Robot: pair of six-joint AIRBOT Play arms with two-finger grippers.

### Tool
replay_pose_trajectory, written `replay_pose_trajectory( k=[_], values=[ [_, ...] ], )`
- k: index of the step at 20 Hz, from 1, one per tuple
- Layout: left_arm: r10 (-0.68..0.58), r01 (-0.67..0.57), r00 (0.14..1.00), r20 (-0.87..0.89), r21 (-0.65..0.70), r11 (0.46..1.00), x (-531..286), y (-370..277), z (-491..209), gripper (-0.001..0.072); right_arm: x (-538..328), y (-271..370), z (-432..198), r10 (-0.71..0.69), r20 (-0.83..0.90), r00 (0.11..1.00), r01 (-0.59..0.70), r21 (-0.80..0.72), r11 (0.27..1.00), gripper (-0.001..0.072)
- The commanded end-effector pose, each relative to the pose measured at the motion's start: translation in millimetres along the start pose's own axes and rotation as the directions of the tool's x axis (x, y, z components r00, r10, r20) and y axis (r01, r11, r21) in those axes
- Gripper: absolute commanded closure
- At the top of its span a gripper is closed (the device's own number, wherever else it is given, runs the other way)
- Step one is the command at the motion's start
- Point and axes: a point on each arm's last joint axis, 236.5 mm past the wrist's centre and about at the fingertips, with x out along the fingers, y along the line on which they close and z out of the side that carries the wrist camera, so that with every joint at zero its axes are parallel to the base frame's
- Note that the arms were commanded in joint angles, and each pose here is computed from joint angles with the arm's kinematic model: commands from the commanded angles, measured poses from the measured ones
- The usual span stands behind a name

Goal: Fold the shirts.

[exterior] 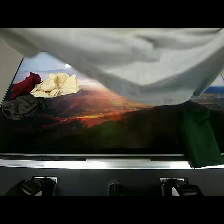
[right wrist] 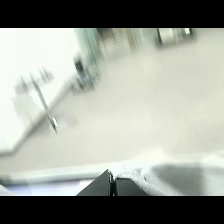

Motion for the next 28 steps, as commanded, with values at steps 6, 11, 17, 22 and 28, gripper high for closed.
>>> replay_pose_trajectory(
  k=[6,11,17,22,28],
  values=[
    [0.050,-0.070,0.980,0.194,0.101,0.992,-37.2,8.4,65.6,0.0676,-58.9,10.0,45.5,-0.015,0.104,0.994,0.020,-0.047,0.999,0.0670],
    [0.313,-0.248,0.895,-0.319,0.227,0.942,10.8,73.0,-88.9,0.0675,-6.6,-62.3,-103.1,-0.250,-0.447,0.859,0.223,-0.113,0.968,0.0669],
    [0.387,-0.240,0.572,-0.724,0.304,0.922,67.5,134.7,-402.1,0.0673,109.3,-127.0,-359.8,-0.223,-0.814,0.536,0.257,-0.095,0.962,0.0669],
    [0.387,-0.451,0.415,-0.823,0.183,0.873,77.5,191.8,-508.3,0.0672,193.8,-129.5,-461.2,-0.077,-0.788,0.611,0.443,0.260,0.858,0.0666],
    [0.344,-0.468,0.350,-0.871,0.155,0.870,75.1,189.0,-545.2,0.0671,165.7,-108.8,-538.3,0.078,-0.906,0.416,0.525,0.309,0.793,0.0404]
  ],
)
